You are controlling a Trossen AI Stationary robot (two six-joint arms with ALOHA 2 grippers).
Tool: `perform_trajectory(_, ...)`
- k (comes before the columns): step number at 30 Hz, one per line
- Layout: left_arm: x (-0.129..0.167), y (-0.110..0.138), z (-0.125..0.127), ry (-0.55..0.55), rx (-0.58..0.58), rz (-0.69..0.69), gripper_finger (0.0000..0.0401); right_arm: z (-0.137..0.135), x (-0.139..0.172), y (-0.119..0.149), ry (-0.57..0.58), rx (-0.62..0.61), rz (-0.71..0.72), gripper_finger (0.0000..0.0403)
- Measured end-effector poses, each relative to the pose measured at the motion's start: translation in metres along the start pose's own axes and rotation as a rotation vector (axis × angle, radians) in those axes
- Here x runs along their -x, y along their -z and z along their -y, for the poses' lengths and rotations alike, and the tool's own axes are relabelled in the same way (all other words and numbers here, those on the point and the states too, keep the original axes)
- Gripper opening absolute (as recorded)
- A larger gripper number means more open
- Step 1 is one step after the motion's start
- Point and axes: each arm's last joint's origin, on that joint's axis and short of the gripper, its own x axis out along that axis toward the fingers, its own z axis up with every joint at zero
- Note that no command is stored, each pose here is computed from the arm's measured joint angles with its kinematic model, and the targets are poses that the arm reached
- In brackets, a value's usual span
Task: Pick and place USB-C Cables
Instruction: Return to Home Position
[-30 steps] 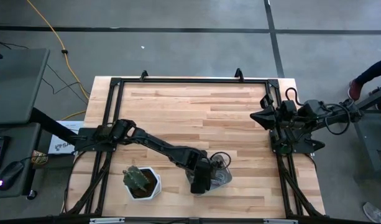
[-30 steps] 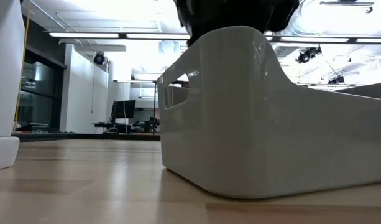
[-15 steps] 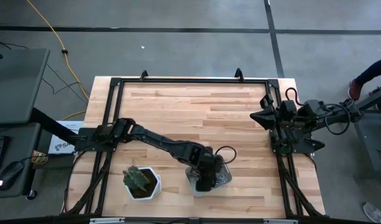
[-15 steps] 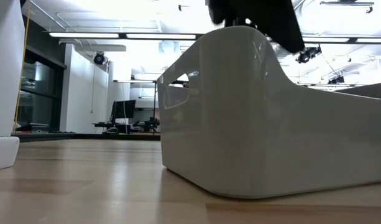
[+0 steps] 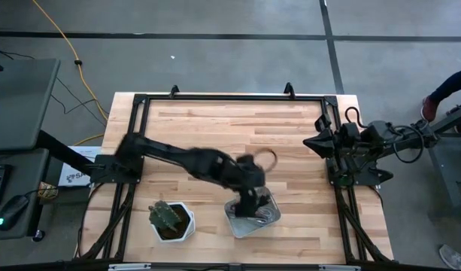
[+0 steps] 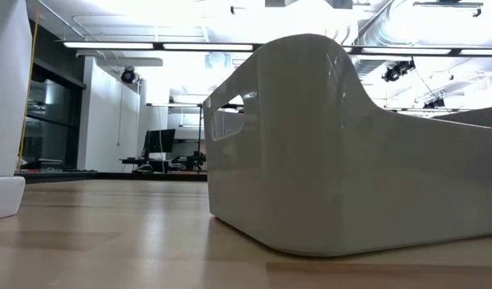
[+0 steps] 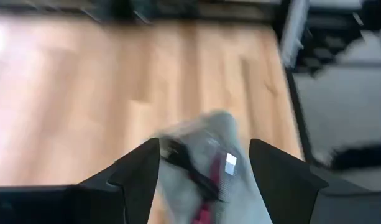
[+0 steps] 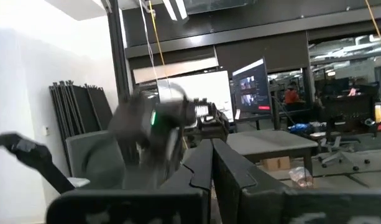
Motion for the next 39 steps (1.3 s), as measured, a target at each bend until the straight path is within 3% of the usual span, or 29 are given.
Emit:
perform_trajectory(8, 0.135, -0.019, -0.022, -0.233, 0.002, 0.314, 0.0227, 0.000, 0.000, 0.000, -0.001, 0.007, 0.000, 0.0000)
perform_trajectory(10, 0.166, -0.019, -0.027, -0.240, -0.005, 0.389, 0.0227, 0.000, 0.000, 0.000, -0.001, 0.003, 0.000, 0.0000)
perform_trajectory(14, 0.207, -0.013, -0.033, -0.145, -0.003, 0.558, 0.0227, 0.000, 0.000, 0.000, -0.002, -0.021, -0.001, 0.0000)
perform_trajectory(19, 0.213, 0.018, -0.034, -0.036, -0.033, 0.741, 0.0227, 0.000, 0.000, 0.001, -0.014, -0.023, -0.006, 0.0000)
perform_trajectory(25, 0.218, 0.074, -0.062, -0.022, 0.080, 0.964, 0.0227, 0.000, 0.000, 0.001, -0.014, -0.023, -0.006, 0.0000)
perform_trajectory(32, 0.218, 0.127, -0.089, 0.087, 0.172, 0.984, 0.0227, -0.001, 0.000, 0.002, -0.034, -0.021, -0.017, 0.0000)
perform_trajectory(39, 0.221, 0.135, -0.093, 0.085, 0.159, 1.013, 0.0227, -0.001, 0.000, 0.004, -0.040, -0.018, -0.037, 0.0000)
